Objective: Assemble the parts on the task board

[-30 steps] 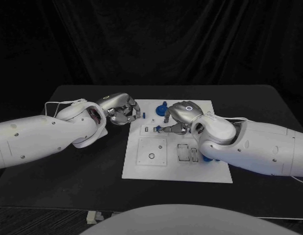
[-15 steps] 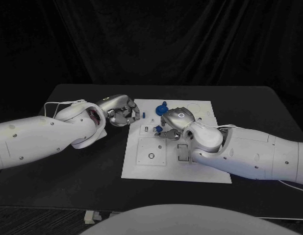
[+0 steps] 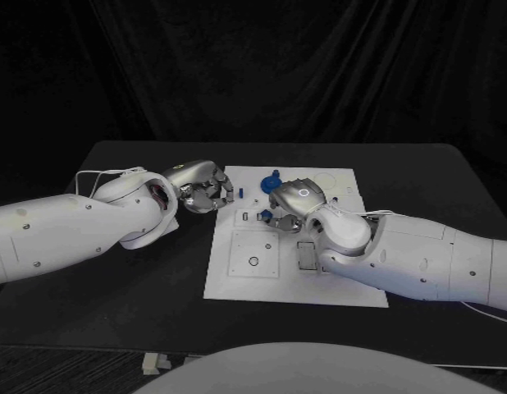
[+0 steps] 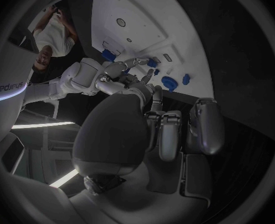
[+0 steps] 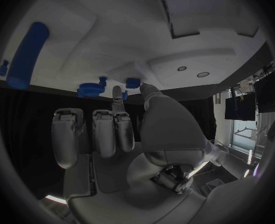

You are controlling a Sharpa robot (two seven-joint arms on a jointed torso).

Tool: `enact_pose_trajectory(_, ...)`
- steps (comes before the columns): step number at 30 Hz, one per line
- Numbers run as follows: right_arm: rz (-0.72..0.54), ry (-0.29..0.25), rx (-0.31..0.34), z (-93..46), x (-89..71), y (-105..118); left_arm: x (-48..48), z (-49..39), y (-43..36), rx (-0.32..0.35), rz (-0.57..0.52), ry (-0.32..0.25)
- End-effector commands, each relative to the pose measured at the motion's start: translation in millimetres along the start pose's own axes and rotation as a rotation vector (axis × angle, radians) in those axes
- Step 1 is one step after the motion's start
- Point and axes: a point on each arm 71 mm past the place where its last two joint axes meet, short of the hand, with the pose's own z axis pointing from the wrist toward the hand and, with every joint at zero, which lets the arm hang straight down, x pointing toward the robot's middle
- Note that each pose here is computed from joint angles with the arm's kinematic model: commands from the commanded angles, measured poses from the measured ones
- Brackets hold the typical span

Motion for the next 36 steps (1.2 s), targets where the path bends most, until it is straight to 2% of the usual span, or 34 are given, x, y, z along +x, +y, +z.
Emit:
enact_pose_trajectory(1,0.007,-0.017,0.002,0.0,-0.3,0.7,0.4,0.5,-0.7,-0.008,-0.006,0.018)
enact_pose_trajectory(14,0.029,0.034,-0.01,-0.3,6.1,1.2,0.8,0.2,0.9,-0.017,-0.004,0.028)
enact_pose_trajectory(20,0.04,0.039,-0.03,0.1,7.2,1.1,1.2,0.7,1.2,-0.019,-0.004,0.032)
enact_pose_trajectory(32,0.071,-0.008,-0.068,-1.2,4.7,-0.7,2.5,2.8,0.8,-0.014,-0.002,0.039)
enact_pose_trajectory(36,0.084,-0.032,-0.088,-3.5,2.7,-1.1,3.5,4.5,0.0,0.006,-0.002,0.041)
